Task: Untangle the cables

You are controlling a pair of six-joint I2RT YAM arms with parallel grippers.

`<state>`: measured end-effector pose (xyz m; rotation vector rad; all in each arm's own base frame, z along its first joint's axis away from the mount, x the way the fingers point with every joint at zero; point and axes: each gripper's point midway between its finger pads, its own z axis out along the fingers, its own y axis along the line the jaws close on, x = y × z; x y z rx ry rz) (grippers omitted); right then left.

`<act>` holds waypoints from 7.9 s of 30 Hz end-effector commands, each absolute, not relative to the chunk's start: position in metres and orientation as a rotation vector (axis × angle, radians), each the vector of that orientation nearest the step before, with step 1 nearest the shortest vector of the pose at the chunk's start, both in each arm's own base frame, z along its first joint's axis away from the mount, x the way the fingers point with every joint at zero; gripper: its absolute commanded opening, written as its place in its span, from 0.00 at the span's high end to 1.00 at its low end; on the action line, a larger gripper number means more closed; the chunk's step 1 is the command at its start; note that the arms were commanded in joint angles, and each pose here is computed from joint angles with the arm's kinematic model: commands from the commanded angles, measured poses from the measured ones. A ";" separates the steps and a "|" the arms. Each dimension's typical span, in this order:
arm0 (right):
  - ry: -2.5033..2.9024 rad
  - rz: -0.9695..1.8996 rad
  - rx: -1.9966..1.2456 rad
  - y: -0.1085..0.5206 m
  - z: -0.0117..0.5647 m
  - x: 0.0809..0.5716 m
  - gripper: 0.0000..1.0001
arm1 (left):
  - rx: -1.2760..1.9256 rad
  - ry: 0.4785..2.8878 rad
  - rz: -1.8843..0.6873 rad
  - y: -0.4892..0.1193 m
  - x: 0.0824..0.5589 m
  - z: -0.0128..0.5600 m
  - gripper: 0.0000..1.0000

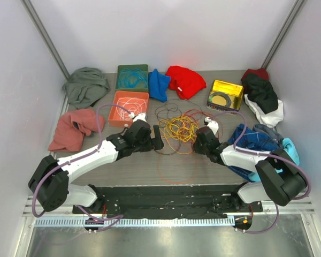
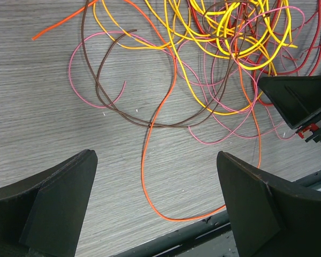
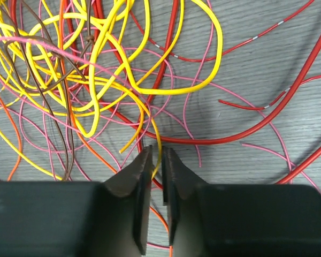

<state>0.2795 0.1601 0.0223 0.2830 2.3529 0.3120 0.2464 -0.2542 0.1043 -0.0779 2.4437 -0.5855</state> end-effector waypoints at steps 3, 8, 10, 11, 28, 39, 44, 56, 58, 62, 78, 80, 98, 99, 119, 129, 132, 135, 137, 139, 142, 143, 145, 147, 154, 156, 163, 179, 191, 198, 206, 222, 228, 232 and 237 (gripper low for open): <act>2.324 0.286 0.309 0.155 0.028 0.285 0.97 | -0.084 2.410 -0.631 -0.262 0.251 0.114 0.00; 2.136 0.338 0.314 0.143 0.120 0.288 0.99 | -0.100 2.390 -0.606 -0.256 0.252 0.121 0.02; 2.054 0.342 0.291 0.135 0.164 0.287 0.99 | -0.124 2.328 -0.626 -0.250 0.253 0.136 0.02; 1.940 0.403 0.299 0.135 0.220 0.290 0.99 | -0.141 2.282 -0.639 -0.248 0.257 0.143 0.02; 1.635 0.634 0.097 0.151 0.447 0.270 0.99 | -0.074 1.966 -0.748 -0.251 0.276 0.236 0.02; 1.575 0.862 0.067 0.178 0.492 0.256 0.99 | 0.130 1.514 -1.005 -0.305 0.272 0.260 0.00; 1.549 0.971 0.059 0.185 0.512 0.242 0.99 | 0.241 1.419 -1.013 -0.338 0.272 0.275 0.00; 1.491 1.078 0.007 0.183 0.557 0.209 0.99 | 0.300 1.321 -1.028 -0.396 0.307 0.282 0.00; 1.491 1.089 0.007 0.183 0.557 0.207 0.99 | 0.283 1.314 -1.031 -0.401 0.314 0.282 0.00; 1.493 1.082 0.018 0.180 0.556 0.206 0.99 | 0.307 1.326 -1.067 -0.417 0.316 0.271 0.17; 1.519 0.714 0.229 0.109 0.480 0.217 0.29 | 0.459 1.606 -0.756 -0.354 0.332 0.447 1.00; 1.541 0.684 0.235 0.107 0.464 0.219 0.29 | 0.460 1.610 -0.740 -0.349 0.329 0.462 1.00; 1.633 0.928 0.046 0.186 0.373 0.244 0.29 | 0.399 1.274 -1.012 -0.340 0.284 0.619 1.00; 1.633 0.930 0.047 0.187 0.371 0.246 0.28 | 0.401 1.286 -1.011 -0.341 0.285 0.616 1.00; 1.808 0.945 -0.070 0.242 0.293 0.282 0.39 | 0.425 1.330 -1.064 -0.351 0.282 0.602 1.00; 1.772 0.838 0.037 0.239 0.268 0.317 0.47 | 0.442 1.338 -1.098 -0.350 0.272 0.600 1.00; 1.802 0.820 0.049 0.240 0.256 0.321 0.73 | 0.445 1.347 -1.086 -0.349 0.272 0.596 1.00; 1.807 0.751 0.107 0.225 0.252 0.322 0.99 | 0.424 1.352 -1.031 -0.340 0.277 0.594 1.00; 1.845 0.667 0.141 0.208 0.238 0.318 0.99 | 0.391 1.352 -0.977 -0.329 0.280 0.596 1.00; 1.892 0.574 0.189 0.190 0.219 0.318 0.99 | 0.332 1.344 -0.875 -0.311 0.290 0.600 1.00; 2.012 0.490 0.283 0.167 0.167 0.311 0.99 | 0.302 1.273 -0.812 -0.293 0.290 0.621 1.00; 2.060 0.473 0.304 0.161 0.145 0.304 0.99 | 0.293 1.245 -0.811 -0.287 0.285 0.632 1.00; 2.111 0.461 0.357 0.156 0.121 0.299 0.99 | 0.287 1.208 -0.803 -0.281 0.281 0.645 1.00; 2.170 0.419 0.373 0.151 0.094 0.292 0.99 | 0.277 1.171 -0.805 -0.275 0.276 0.658 1.00; 2.342 0.292 0.439 0.129 0.029 0.275 0.88 | 0.246 1.043 -0.801 -0.253 0.259 0.696 1.00; 2.329 0.322 0.433 0.132 0.031 0.274 0.70 | 0.251 1.029 -0.809 -0.253 0.257 0.700 1.00; 2.119 0.460 0.367 0.141 0.118 0.288 0.42 | 0.288 1.101 -0.802 -0.276 0.276 0.672 1.00; 1.654 0.942 -0.036 0.188 0.333 0.244 0.32 | 0.414 1.457 -0.773 -0.359 0.342 0.543 1.00; 1.534 1.000 -0.063 0.190 0.355 0.235 0.32 | 0.460 1.800 -0.676 -0.388 0.371 0.432 1.00; 1.474 1.045 -0.087 0.208 0.365 0.253 0.32 | 0.482 1.840 -0.733 -0.404 0.361 0.415 1.00; 1.432 1.078 -0.125 0.242 0.371 0.262 0.32 | 0.510 1.866 -0.745 -0.419 0.356 0.401 1.00; 1.456 0.814 0.052 0.201 0.364 0.281 0.99 | 0.549 1.843 -0.719 -0.404 0.344 0.409 1.00; 1.501 0.578 0.059 0.155 0.348 0.270 0.99 | 0.629 1.851 -0.707 -0.395 0.331 0.402 1.00; 1.523 0.521 0.071 0.144 0.336 0.268 0.99 | 0.683 1.836 -0.820 -0.398 0.310 0.412 1.00; 1.556 0.501 0.041 0.145 0.314 0.267 0.99 | 0.720 1.781 -0.970 -0.399 0.283 0.442 1.00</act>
